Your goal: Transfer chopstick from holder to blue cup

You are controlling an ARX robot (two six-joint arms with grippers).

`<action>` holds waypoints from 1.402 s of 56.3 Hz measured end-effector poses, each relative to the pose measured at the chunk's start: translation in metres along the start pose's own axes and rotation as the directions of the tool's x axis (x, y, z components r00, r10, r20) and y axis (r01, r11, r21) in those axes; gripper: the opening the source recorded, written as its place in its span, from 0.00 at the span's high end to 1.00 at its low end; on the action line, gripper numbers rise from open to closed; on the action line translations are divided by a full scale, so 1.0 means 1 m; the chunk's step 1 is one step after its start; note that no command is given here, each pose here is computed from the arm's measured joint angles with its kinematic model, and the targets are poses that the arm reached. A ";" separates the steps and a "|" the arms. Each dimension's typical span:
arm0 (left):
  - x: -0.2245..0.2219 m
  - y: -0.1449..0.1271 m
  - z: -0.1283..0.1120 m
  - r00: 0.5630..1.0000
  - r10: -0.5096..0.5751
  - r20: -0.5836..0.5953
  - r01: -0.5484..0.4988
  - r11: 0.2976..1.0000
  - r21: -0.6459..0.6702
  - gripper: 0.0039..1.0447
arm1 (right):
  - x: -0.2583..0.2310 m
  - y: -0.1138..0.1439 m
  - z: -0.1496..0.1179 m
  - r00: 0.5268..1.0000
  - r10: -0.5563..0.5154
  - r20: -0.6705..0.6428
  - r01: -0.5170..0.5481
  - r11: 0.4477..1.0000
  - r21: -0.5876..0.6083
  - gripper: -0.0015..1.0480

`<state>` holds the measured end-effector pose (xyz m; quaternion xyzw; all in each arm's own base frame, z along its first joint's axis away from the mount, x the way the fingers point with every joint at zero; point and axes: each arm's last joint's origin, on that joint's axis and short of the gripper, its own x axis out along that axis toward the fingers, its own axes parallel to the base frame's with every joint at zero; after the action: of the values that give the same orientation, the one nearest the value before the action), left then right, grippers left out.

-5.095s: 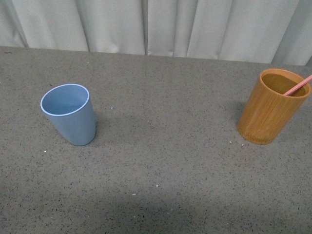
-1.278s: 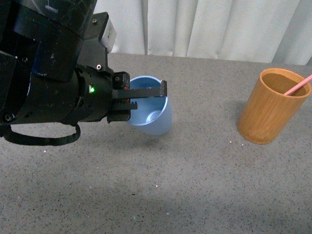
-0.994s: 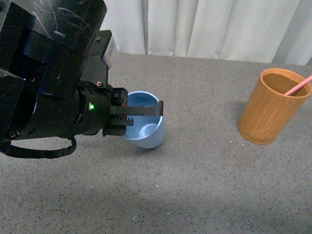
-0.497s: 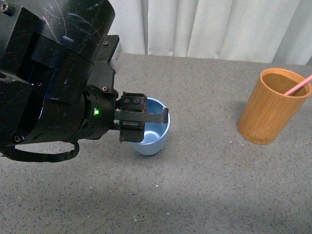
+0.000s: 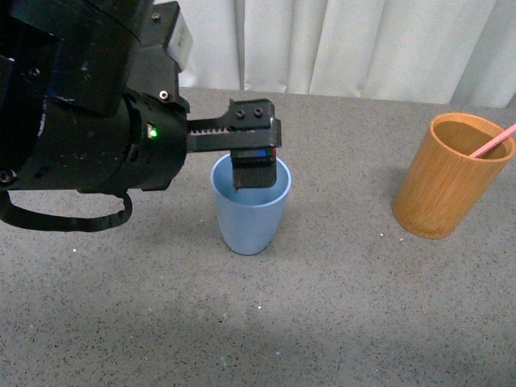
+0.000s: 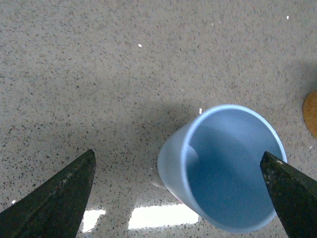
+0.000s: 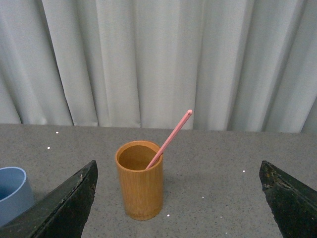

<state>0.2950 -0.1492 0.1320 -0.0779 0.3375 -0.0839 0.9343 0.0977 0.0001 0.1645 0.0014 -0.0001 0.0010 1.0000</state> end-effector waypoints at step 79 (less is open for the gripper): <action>-0.205 0.117 -0.086 0.749 0.098 0.655 -0.202 0.976 0.085 0.37 | 0.069 -0.001 0.034 0.994 -0.027 -0.103 0.046 0.980 0.195 0.09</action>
<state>0.0968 -0.0002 0.1697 -0.0039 -0.0077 -0.0014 1.0000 0.1671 -0.0012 0.1982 0.1004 0.0503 -0.0174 0.9935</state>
